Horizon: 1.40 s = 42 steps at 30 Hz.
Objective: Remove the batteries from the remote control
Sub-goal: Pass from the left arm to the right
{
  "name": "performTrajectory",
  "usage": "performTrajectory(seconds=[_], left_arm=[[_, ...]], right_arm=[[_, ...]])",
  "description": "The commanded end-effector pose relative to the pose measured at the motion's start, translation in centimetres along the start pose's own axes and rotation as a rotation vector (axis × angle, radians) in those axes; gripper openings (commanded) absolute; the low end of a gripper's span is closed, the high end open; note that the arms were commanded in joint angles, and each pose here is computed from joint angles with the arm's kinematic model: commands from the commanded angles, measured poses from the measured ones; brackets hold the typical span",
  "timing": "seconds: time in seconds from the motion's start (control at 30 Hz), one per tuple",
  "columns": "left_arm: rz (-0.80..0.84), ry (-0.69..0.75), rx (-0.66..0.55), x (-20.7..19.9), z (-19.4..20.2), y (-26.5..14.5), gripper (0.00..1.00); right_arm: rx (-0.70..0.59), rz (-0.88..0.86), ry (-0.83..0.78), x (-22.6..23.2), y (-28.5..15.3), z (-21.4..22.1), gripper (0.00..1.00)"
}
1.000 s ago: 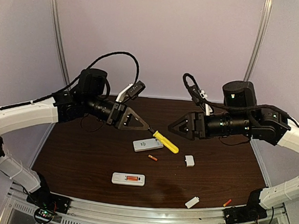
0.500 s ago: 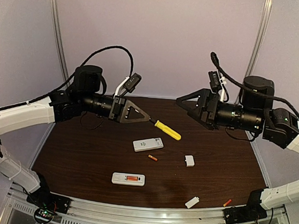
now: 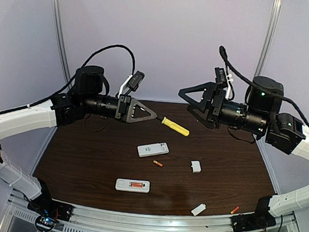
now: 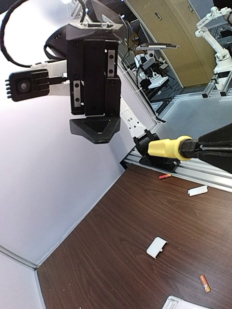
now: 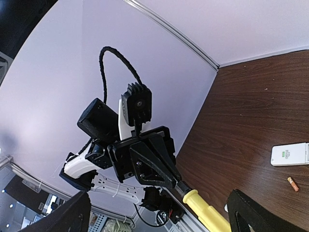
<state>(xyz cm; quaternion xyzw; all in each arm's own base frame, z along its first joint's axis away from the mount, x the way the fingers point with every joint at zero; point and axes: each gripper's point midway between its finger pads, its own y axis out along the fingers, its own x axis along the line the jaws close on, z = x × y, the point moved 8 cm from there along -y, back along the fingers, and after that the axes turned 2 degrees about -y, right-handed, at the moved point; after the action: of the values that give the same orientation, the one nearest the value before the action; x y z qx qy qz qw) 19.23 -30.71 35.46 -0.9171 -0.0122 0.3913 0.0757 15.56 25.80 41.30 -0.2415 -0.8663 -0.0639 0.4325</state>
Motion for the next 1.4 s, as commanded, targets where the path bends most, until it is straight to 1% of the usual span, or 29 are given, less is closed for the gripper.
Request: performTrajectory(seconds=[0.0, 0.27, 0.47, 0.73, 0.87, 0.93, 1.07, 1.37], left_arm=[[0.07, 0.051, -0.086, -2.1, -2.3, -0.1, 0.0], [0.119, 0.046, -0.079, -2.6, -3.1, 0.3, 0.0], [0.168, 0.039, -0.101, -3.0, -3.7, 0.5, 0.0], [0.245, 0.074, -0.093, -5.1, -4.0, -0.4, 0.0], [0.248, 0.078, -0.094, -5.7, -4.2, -0.8, 0.0], [0.263, 0.074, -0.103, -5.8, -4.4, -0.7, 0.0], [0.297, 0.051, -0.112, -5.7, -4.9, -0.2, 0.0], [0.301, 0.047, -0.11, -5.2, -4.8, 0.3, 0.0]], right_arm=[[-0.022, -0.085, 0.02, 0.7, 0.2, -0.3, 1.0], [-0.014, -0.152, 0.038, 1.4, 0.6, -0.3, 0.99], [0.003, -0.152, 0.042, 1.0, 0.9, 0.1, 0.98], [-0.028, -0.127, -0.018, 1.2, -0.7, -0.3, 1.0], [-0.009, -0.145, -0.027, 1.3, -0.8, -0.1, 1.0], [0.006, -0.18, -0.023, 1.7, -0.5, 0.0, 0.97], [0.03, -0.252, -0.012, 2.5, 0.4, 0.1, 0.87], [0.038, -0.284, -0.014, 3.1, 1.6, 0.2, 0.67]])
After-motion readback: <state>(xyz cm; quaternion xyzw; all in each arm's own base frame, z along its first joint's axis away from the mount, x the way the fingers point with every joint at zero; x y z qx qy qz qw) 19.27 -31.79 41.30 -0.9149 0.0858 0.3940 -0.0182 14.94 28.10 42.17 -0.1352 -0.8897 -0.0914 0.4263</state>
